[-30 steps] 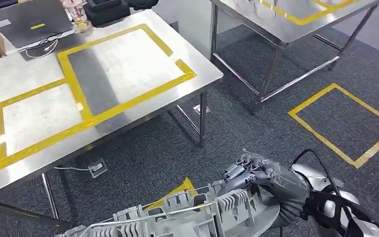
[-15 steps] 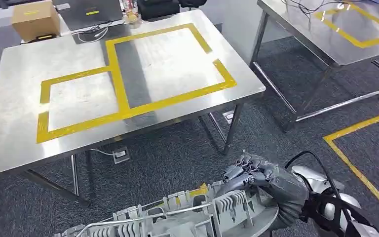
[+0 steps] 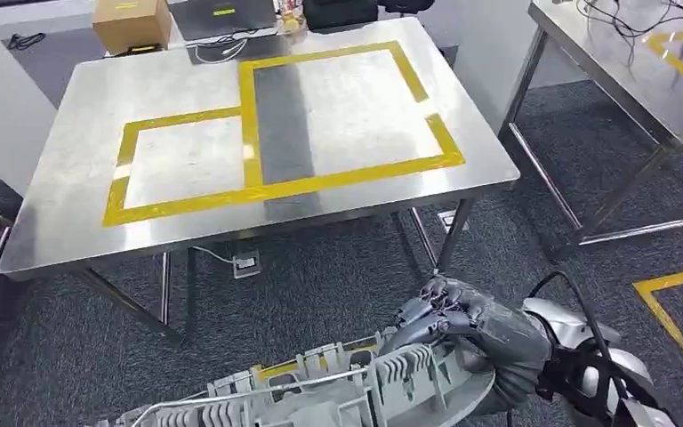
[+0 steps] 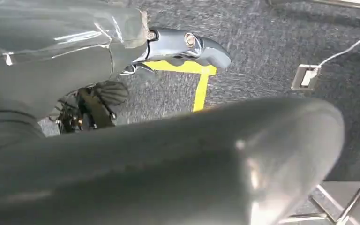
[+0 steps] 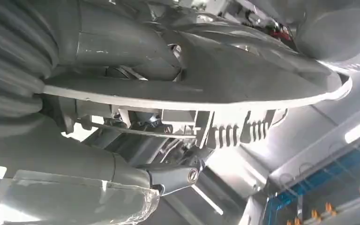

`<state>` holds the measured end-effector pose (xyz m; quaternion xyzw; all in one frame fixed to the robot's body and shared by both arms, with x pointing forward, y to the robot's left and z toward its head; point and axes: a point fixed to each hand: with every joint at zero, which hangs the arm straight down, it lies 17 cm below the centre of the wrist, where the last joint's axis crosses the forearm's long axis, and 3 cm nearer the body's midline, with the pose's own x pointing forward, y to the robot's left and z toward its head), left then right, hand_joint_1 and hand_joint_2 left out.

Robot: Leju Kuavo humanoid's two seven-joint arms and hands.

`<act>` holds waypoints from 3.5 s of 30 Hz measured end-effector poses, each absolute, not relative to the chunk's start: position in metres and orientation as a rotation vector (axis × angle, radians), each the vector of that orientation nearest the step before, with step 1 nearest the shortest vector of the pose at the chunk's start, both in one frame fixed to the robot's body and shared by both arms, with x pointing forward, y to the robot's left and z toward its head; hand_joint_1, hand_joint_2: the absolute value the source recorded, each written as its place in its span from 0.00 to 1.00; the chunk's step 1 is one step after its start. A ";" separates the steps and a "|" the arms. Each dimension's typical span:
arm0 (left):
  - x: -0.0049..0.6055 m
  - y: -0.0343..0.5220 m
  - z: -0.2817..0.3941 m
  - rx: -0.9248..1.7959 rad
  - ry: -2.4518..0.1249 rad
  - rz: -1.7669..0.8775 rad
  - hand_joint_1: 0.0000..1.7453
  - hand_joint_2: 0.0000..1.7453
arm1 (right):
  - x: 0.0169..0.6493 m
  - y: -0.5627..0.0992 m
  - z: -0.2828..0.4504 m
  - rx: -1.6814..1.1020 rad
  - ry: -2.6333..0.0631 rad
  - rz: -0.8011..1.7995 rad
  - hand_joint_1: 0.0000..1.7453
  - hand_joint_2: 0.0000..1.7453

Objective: Take the parts from the cabinet and place them on the table.

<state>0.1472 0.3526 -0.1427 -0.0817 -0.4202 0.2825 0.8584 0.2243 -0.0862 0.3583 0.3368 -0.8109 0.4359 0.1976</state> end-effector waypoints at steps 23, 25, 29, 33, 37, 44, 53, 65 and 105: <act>0.151 0.343 -0.139 -0.223 -0.894 0.598 0.00 0.00 | 0.225 -0.088 0.366 0.926 -2.280 1.223 1.00 1.00; 0.151 0.342 -0.140 -0.224 -0.893 0.591 0.00 0.00 | 0.225 -0.088 0.368 0.933 -2.283 1.218 1.00 1.00; 0.151 0.340 -0.140 -0.227 -0.895 0.582 0.00 0.00 | 0.226 -0.089 0.370 0.936 -2.285 1.210 1.00 1.00; 0.154 0.341 -0.137 -0.231 -0.909 0.570 0.00 0.00 | 0.228 -0.091 0.374 0.937 -2.292 1.206 1.00 1.00; 0.154 0.340 -0.137 -0.235 -0.913 0.566 0.00 0.00 | 0.228 -0.092 0.378 0.934 -2.302 1.201 1.00 1.00; 0.155 0.334 -0.137 -0.249 -0.909 0.564 0.00 0.00 | 0.228 -0.094 0.381 0.933 -2.313 1.201 1.00 1.00; 0.156 0.336 -0.137 -0.249 -0.913 0.562 0.00 0.00 | 0.230 -0.095 0.387 0.928 -2.322 1.212 1.00 1.00; 0.157 0.338 -0.136 -0.248 -0.922 0.562 0.00 0.00 | 0.229 -0.095 0.391 0.946 -2.327 1.217 1.00 1.00; 0.159 0.333 -0.142 -0.253 -0.932 0.560 0.00 0.00 | 0.232 -0.093 0.377 0.801 -2.352 1.247 1.00 1.00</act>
